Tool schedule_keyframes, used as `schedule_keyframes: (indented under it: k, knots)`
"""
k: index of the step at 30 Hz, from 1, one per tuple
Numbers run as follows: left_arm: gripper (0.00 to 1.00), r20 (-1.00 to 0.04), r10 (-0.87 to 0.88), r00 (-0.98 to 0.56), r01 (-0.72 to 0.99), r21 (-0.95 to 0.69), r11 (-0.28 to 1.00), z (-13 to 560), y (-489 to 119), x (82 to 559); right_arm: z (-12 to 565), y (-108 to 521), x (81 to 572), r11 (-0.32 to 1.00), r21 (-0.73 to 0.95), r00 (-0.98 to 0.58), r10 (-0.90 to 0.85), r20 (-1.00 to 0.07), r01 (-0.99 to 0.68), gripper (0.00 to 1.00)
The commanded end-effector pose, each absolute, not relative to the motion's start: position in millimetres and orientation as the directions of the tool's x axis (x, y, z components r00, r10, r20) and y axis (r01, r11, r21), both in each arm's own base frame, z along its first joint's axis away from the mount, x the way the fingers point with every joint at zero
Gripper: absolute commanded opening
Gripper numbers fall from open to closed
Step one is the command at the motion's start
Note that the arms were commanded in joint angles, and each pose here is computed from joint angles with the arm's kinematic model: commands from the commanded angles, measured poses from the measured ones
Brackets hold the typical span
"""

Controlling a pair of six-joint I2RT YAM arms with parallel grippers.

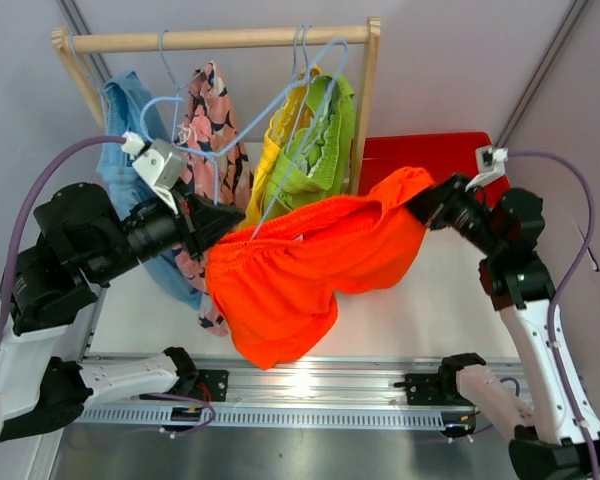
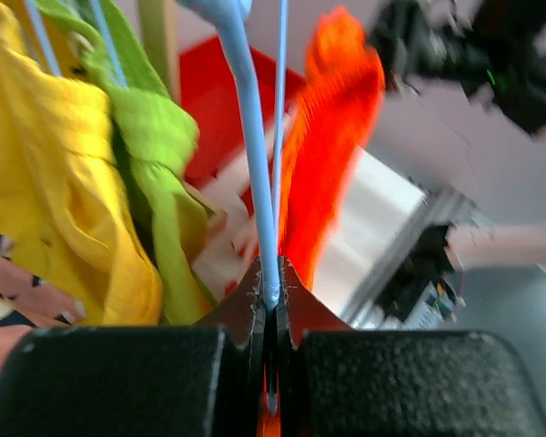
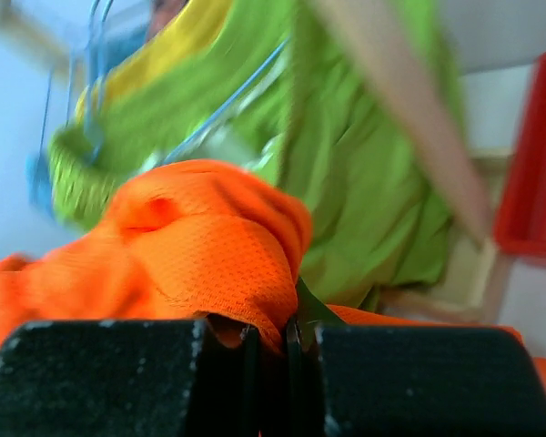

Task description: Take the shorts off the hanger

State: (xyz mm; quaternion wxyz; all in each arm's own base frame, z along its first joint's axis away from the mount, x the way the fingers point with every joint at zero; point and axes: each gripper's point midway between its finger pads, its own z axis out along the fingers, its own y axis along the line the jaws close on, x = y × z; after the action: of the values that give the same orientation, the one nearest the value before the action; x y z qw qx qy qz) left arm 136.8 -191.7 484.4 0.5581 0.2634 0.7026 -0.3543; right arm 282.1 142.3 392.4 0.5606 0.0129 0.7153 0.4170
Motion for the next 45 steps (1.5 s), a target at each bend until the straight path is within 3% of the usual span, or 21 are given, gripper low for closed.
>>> schedule_keyframes:
  k: [1, 5, 8, 11, 12, 15, 16, 18, 25, 33, 36, 39, 40, 41, 42, 45]
  knots:
    - [0.0, -0.974, -0.204, -0.096, 0.651, -0.216, 0.727, 534, -185, 177, 425, 185, 218, 0.529, 0.435, -0.261, 0.373, -0.89, -0.729, 0.0]
    - [0.0, -0.919, -0.389, 0.068, 0.565, -0.286, 0.774, 575, -191, 217, 423, 212, 161, 0.388, 0.418, -0.321, 0.291, -0.901, -0.821, 0.0]
    - [0.0, -0.932, -0.361, 0.04, 0.563, -0.278, 0.779, 561, -216, 235, 437, 212, 144, 0.38, 0.398, -0.307, 0.279, -0.91, -0.835, 0.0]
    - [0.0, -0.959, -0.28, -0.033, 0.502, -0.258, 0.825, 556, -207, 238, 482, 177, 170, 0.602, 0.345, -0.162, 0.338, -0.927, -0.72, 0.0]
    - [0.0, -0.964, -0.263, -0.042, 0.462, -0.252, 0.85, 549, -197, 238, 497, 154, 192, 0.719, 0.342, -0.091, 0.365, -0.927, -0.605, 0.0]
    - [0.0, -0.974, -0.221, -0.058, 0.41, -0.225, 0.884, 525, -158, 219, 560, 105, 226, 0.883, 0.297, 0.091, 0.351, -0.932, -0.363, 0.0]
    - [0.0, -0.978, -0.194, -0.08, 0.392, -0.209, 0.896, 514, -146, 212, 566, 105, 252, 0.914, 0.284, 0.105, 0.325, -0.94, -0.288, 0.0]
    - [0.0, -0.979, -0.177, -0.099, 0.359, -0.201, 0.911, 501, -121, 197, 616, 75, 258, 0.952, 0.257, 0.257, 0.294, -0.921, -0.167, 0.0]
    - [0.0, -0.969, -0.107, -0.224, 0.327, -0.178, 0.928, 452, -88, 169, 677, 44, 363, 0.974, 0.226, 0.446, 0.205, -0.872, -0.006, 0.0]
    - [0.0, -0.956, -0.035, -0.29, 0.35, -0.14, 0.926, 419, -107, 176, 631, -25, 477, 0.934, 0.35, 0.471, 0.276, -0.838, 0.075, 0.0]
    - [0.0, -0.955, -0.027, -0.295, 0.351, -0.135, 0.927, 415, -113, 181, 596, -48, 509, 0.926, 0.358, 0.436, 0.275, -0.857, 0.12, 0.0]
    - [0.0, -0.955, -0.001, -0.295, 0.339, -0.106, 0.935, 408, -121, 191, 523, -48, 543, 0.922, 0.359, 0.309, 0.303, -0.902, 0.143, 0.0]
    - [0.0, -0.951, 0.02, -0.309, 0.326, -0.086, 0.942, 401, -125, 197, 479, -45, 555, 0.918, 0.363, 0.217, 0.325, -0.92, 0.162, 0.04]
    - [0.0, -0.951, 0.024, -0.307, 0.316, -0.078, 0.946, 401, -127, 202, 456, -43, 559, 0.916, 0.364, 0.162, 0.339, -0.927, 0.168, 0.24]
    - [0.0, -0.953, 0.028, -0.302, 0.3, -0.067, 0.952, 402, -127, 206, 421, -41, 563, 0.913, 0.36, 0.061, 0.355, -0.933, 0.194, 0.96]
    - [0.0, -0.952, 0.058, -0.302, 0.272, -0.028, 0.962, 402, -135, 221, 326, -34, 566, 0.883, 0.369, -0.191, 0.432, -0.882, 0.29, 0.99]
